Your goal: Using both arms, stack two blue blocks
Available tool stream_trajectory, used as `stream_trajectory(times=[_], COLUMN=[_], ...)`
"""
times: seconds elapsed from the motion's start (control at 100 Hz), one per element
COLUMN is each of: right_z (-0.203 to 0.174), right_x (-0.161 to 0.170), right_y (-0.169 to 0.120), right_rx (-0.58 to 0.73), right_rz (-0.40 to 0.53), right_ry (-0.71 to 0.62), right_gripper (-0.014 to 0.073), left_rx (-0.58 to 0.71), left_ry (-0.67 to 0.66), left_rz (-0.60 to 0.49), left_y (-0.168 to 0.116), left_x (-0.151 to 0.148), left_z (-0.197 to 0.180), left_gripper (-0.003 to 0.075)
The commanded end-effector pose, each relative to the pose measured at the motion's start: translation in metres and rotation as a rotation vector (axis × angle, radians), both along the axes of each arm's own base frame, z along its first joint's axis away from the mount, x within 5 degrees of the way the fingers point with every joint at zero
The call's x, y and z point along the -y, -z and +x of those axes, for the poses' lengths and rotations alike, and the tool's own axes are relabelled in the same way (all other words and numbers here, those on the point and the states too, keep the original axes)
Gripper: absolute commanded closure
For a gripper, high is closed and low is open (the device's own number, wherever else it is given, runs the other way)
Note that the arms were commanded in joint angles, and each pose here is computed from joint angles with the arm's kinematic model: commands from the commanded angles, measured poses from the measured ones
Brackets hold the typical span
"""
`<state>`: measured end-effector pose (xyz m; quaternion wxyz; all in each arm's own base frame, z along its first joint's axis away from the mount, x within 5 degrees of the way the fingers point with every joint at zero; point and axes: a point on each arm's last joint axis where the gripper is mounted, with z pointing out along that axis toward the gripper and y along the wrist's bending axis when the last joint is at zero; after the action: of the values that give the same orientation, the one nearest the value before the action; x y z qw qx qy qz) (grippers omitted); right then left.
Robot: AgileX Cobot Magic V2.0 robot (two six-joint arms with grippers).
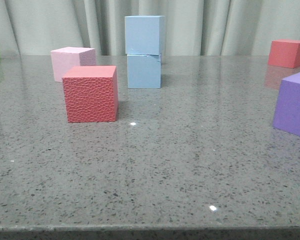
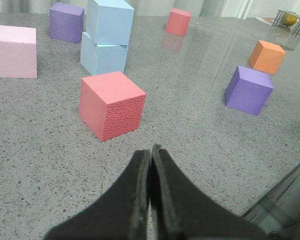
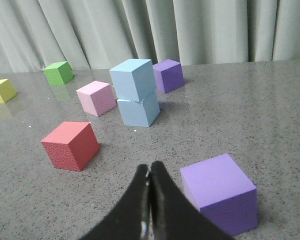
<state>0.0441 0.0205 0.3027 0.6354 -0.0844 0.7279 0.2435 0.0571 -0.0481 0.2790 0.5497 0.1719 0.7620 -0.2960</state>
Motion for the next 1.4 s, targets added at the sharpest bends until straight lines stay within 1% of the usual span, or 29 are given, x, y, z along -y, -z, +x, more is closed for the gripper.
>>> stream_trajectory(times=[0.0,0.56,0.64,0.77,0.84,0.88,1.09,1.23,1.39], right_z=[-0.001,-0.001,-0.001,-0.001,-0.001,-0.001,-0.001,-0.001,-0.001], right_x=[0.000,0.000,0.000,0.000,0.000,0.000,0.000,0.000,0.000], right_y=[-0.015,-0.015,-0.015,-0.015,-0.015,-0.015,-0.015,-0.015,-0.015], right_rx=[0.099,0.099,0.099,0.099,0.099,0.099,0.099,0.099,0.099], right_rz=[0.029,0.029,0.029,0.029,0.029,0.029,0.029,0.029,0.029], right_ry=[-0.006,-0.006,-0.006,-0.006,-0.006,-0.006,-0.006,-0.006,-0.006], right_gripper=[0.0662,0.0662,0.0662,0.0662,0.0662,0.0662,0.0662,0.0662,0.0662], left_rx=[0.061,0.058,0.099,0.179,0.252,0.289,0.415,0.414,0.416], left_ry=[0.024,0.024,0.015,0.008,-0.008,-0.034,-0.191,-0.309,-0.422], left_rz=[-0.078,-0.071,-0.056,-0.089,-0.051,-0.025,0.005,-0.022,-0.002], left_y=[-0.015,-0.012,-0.012,-0.011,-0.009,-0.007,-0.010,0.000,0.019], left_x=[0.003,0.003,0.002,0.001,0.000,-0.001,-0.014,-0.025,-0.033], left_z=[-0.001,0.000,0.001,0.000,0.002,0.003,0.003,-0.001,-0.004], left_gripper=[0.0739,0.0739,0.0739,0.0739,0.0739,0.0739,0.0739,0.0739,0.0739])
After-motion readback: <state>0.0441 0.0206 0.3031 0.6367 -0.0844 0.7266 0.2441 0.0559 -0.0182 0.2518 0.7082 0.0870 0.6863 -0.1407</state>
